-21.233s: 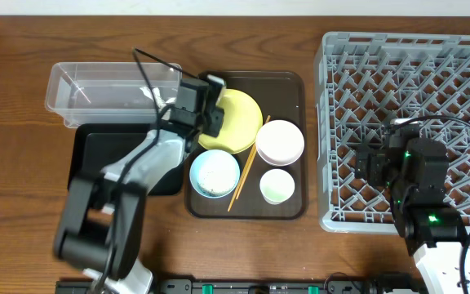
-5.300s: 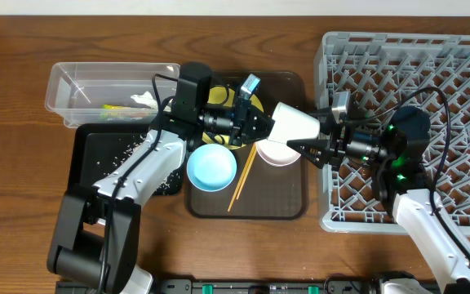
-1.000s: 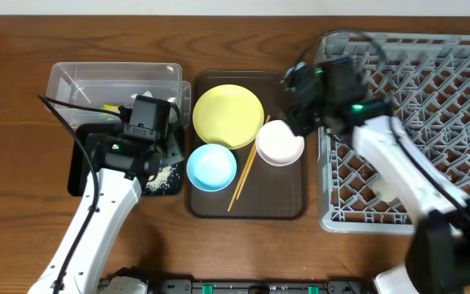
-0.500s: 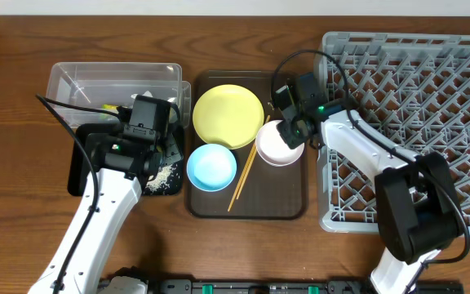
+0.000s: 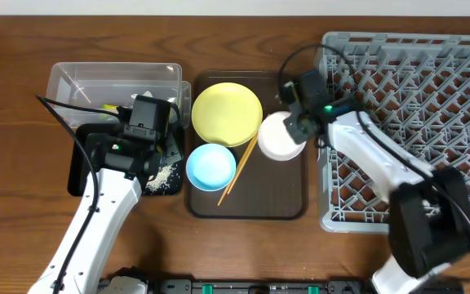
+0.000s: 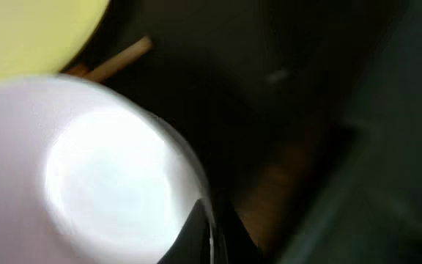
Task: Sort waste into correct bins and load items into the dishwasher rack
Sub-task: 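Reach the right gripper to the pink bowl and grasp its rim, then carry the pink bowl to the rack and set it down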
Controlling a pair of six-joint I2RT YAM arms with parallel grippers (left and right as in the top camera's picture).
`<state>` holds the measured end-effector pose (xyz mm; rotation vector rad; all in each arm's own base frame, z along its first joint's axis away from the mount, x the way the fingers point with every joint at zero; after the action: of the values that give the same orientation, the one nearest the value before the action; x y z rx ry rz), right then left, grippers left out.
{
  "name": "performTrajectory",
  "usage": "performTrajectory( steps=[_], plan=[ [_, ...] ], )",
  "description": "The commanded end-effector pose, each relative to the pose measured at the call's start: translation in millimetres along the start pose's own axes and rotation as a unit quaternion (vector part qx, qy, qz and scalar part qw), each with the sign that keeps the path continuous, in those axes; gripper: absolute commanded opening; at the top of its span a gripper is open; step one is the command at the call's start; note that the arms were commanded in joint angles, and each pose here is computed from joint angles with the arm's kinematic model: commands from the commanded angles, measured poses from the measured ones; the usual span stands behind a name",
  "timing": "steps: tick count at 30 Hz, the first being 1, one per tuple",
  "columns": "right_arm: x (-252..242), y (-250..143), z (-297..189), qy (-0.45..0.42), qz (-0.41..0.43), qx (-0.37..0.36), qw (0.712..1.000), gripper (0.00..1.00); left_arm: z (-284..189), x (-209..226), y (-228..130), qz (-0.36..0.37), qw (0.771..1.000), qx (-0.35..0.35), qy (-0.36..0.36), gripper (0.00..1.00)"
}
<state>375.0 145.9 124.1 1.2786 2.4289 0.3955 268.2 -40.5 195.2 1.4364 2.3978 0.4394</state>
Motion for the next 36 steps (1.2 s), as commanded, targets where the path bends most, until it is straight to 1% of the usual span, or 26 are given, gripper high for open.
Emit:
performTrajectory(
  steps=[1, 4, 7, 11, 13, 16, 18, 24, 29, 36],
  plan=[
    [-44, 21, -61, -0.093, 0.044, -0.084, 0.991, 0.01, -2, 3, 4, -0.009, 1.0, -0.011, 0.007, 0.64],
    [-66, 33, -102, -0.131, 0.067, -0.154, 0.977, 0.01, -2, 2, 5, -0.009, 1.0, -0.013, 0.006, 0.63],
    [-89, 38, -127, -0.187, 0.065, -0.189, 0.962, 0.01, -2, 2, 5, -0.01, 1.0, -0.015, 0.005, 0.64],
    [-126, 36, -141, -0.302, 0.062, -0.181, 0.934, 0.01, -2, 1, 6, -0.01, 1.0, -0.016, 0.004, 0.64],
    [-146, 35, -144, -0.362, 0.069, -0.171, 0.914, 0.01, -2, 1, 6, -0.01, 1.0, -0.016, 0.004, 0.64],
    [-171, 34, -144, -0.429, 0.085, -0.16, 0.885, 0.01, -2, 1, 6, -0.01, 1.0, -0.016, 0.004, 0.64],
    [-183, 34, -138, -0.459, 0.091, -0.152, 0.871, 0.01, -2, 1, 6, -0.01, 1.0, -0.017, 0.003, 0.64],
    [-190, 39, -96, -0.472, 0.065, -0.127, 0.87, 0.01, -2, 1, 6, -0.01, 1.0, -0.017, 0.003, 0.64],
    [-195, 32, -66, -0.51, 0.085, -0.091, 0.851, 0.01, -2, 1, 6, -0.01, 1.0, -0.017, 0.003, 0.64],
    [-183, 25, -25, -0.501, 0.062, -0.051, 0.861, 0.01, -2, 1, 6, -0.01, 1.0, -0.017, 0.003, 0.64]
  ],
)
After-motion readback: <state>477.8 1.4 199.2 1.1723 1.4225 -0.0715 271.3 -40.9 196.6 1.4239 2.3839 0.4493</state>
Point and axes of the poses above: each gripper's point midway between its finger pads, its own z axis out along the fingers, its own x axis along the line the jaws close on, y = z × x, the point moved 6 cm from there along -z, back along the fingers, and after that the axes turned 5 degrees about -z, right-handed, at the moved point
